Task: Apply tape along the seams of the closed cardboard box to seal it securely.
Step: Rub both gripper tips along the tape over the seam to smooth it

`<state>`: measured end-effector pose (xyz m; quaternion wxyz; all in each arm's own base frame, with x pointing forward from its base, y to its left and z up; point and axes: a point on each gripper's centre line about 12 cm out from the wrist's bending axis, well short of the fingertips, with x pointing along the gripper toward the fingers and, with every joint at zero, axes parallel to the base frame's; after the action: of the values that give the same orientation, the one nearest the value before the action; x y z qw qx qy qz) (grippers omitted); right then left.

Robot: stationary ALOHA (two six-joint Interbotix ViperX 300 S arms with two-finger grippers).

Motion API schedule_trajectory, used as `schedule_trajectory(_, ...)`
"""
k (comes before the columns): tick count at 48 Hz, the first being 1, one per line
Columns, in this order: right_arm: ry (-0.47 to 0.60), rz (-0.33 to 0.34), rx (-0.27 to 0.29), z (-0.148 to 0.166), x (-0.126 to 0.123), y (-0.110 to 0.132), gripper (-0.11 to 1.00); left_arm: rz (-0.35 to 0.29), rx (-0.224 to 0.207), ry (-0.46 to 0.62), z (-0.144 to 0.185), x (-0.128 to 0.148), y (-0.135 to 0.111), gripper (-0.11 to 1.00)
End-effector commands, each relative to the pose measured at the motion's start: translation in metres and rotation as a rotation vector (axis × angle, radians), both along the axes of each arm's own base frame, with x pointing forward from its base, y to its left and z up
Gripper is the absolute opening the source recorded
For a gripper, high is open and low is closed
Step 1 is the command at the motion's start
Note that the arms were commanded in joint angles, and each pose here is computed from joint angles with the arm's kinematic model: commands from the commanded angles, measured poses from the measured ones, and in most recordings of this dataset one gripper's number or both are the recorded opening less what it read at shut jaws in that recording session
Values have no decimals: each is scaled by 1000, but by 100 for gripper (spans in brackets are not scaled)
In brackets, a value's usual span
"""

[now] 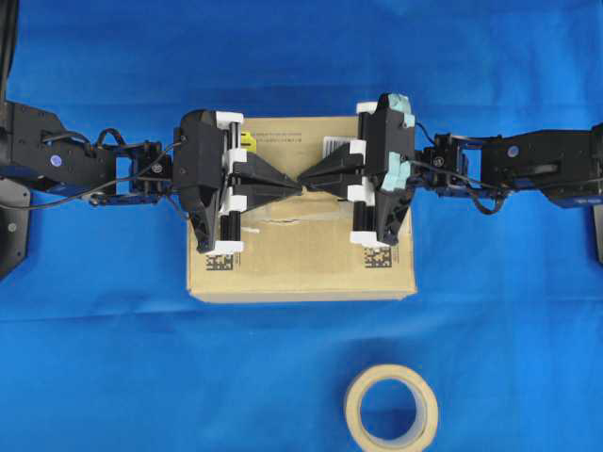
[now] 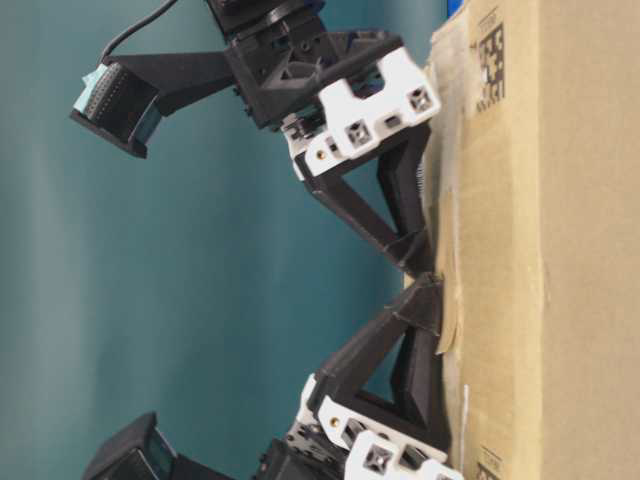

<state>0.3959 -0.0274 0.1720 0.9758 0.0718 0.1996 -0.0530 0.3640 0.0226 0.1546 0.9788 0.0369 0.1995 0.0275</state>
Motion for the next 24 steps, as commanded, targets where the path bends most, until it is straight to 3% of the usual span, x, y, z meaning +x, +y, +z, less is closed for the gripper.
schedule_trajectory(1,-2,15,8,4,0,8,0,16,-23,0,0,-2,2,0)
schedule_trajectory(10,47,0,40,-6,-12,11,0,36,-70,56,-13,-16,1,0)
schedule_trajectory(24,43,-25,63,-9,-44,11,0,42,-80,112,-22,-37,0,0)
